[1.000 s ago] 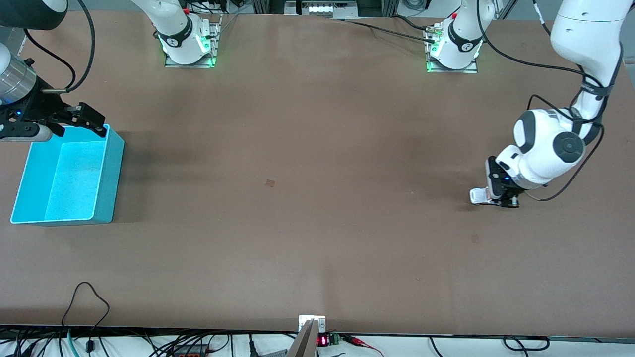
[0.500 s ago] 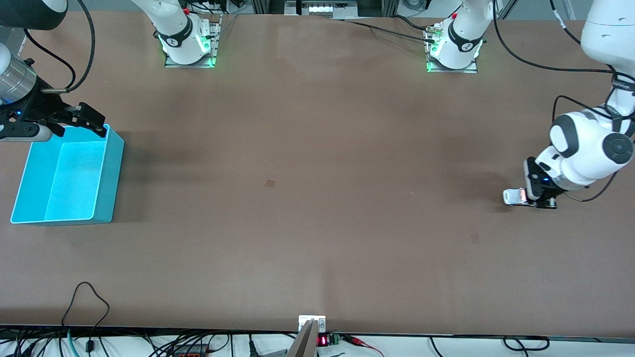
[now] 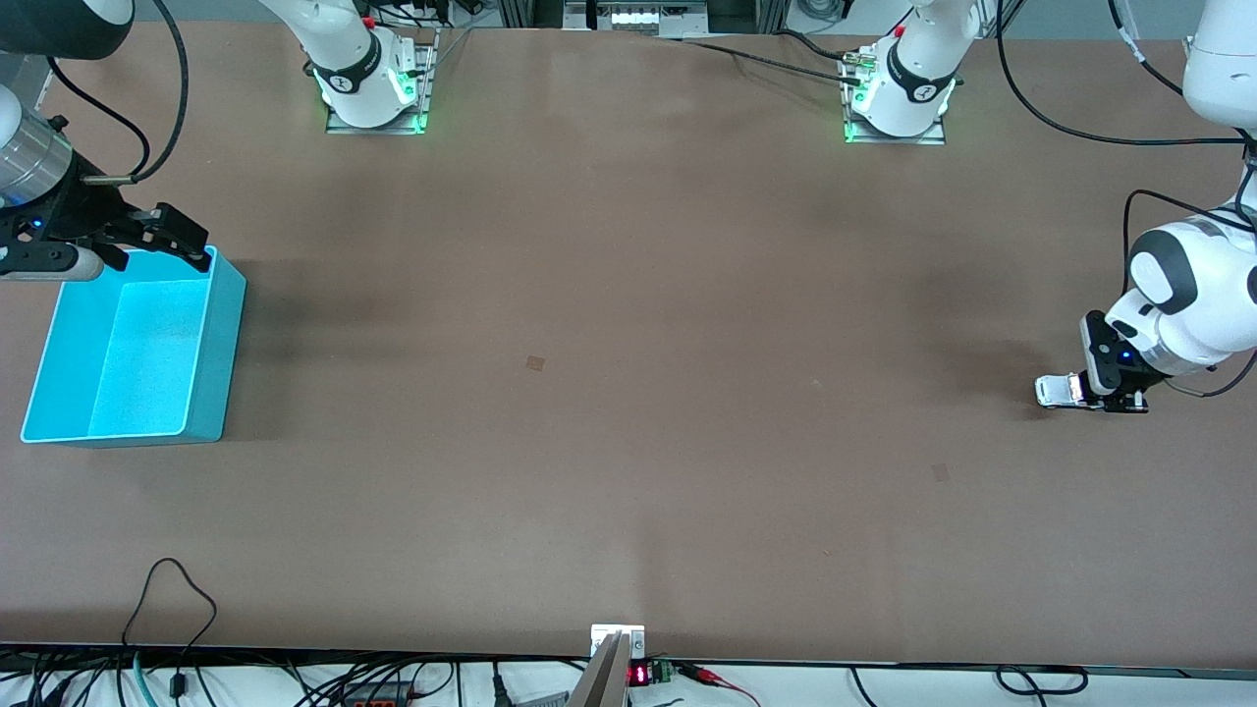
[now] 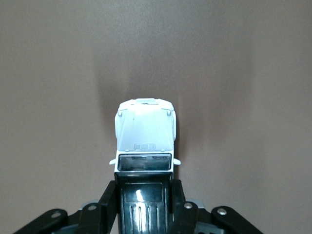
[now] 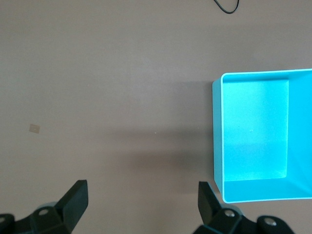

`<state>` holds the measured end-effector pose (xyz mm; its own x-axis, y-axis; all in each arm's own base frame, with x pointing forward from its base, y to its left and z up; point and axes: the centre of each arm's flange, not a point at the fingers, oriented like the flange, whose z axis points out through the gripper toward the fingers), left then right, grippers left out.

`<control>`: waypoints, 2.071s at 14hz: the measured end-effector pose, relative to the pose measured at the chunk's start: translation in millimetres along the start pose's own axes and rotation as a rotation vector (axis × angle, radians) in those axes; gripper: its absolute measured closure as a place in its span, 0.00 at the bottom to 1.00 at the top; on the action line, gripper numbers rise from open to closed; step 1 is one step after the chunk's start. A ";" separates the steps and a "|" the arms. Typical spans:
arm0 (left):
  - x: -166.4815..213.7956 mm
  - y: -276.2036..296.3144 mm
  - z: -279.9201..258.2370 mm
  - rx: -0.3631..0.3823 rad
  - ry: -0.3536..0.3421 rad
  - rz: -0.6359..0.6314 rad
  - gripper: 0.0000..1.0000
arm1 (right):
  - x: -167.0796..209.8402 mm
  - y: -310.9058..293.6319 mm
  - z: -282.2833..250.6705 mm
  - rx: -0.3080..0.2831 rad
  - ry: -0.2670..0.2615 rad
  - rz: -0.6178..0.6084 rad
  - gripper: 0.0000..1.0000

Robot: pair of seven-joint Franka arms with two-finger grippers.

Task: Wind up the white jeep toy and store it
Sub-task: 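Open the left gripper to release the jeep and raise it, then withdraw the left gripper upward as the jeep rolls toward the turquoise bin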

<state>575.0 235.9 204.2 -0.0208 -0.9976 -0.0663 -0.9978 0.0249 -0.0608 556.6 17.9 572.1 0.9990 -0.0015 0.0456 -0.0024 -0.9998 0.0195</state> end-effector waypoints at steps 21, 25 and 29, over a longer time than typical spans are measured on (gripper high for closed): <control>107.3 -77.0 -140.2 -0.373 0.035 -0.244 0.00 | -0.2 -5.0 -0.1 0.000 0.000 -0.009 0.00; 173.6 -78.9 -174.9 -0.416 -0.051 -0.461 0.00 | -0.2 -5.0 -0.1 0.000 0.000 -0.009 0.00; 239.5 -74.8 -212.7 -0.389 -0.135 -0.679 0.00 | -0.2 -5.1 -0.1 0.000 0.000 -0.009 0.00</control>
<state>631.5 -18.7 404.7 0.5832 -0.7691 -0.2614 -0.7399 -0.6358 0.2196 556.4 22.9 572.1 0.9989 0.0073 0.0456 0.0064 -0.9998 0.0195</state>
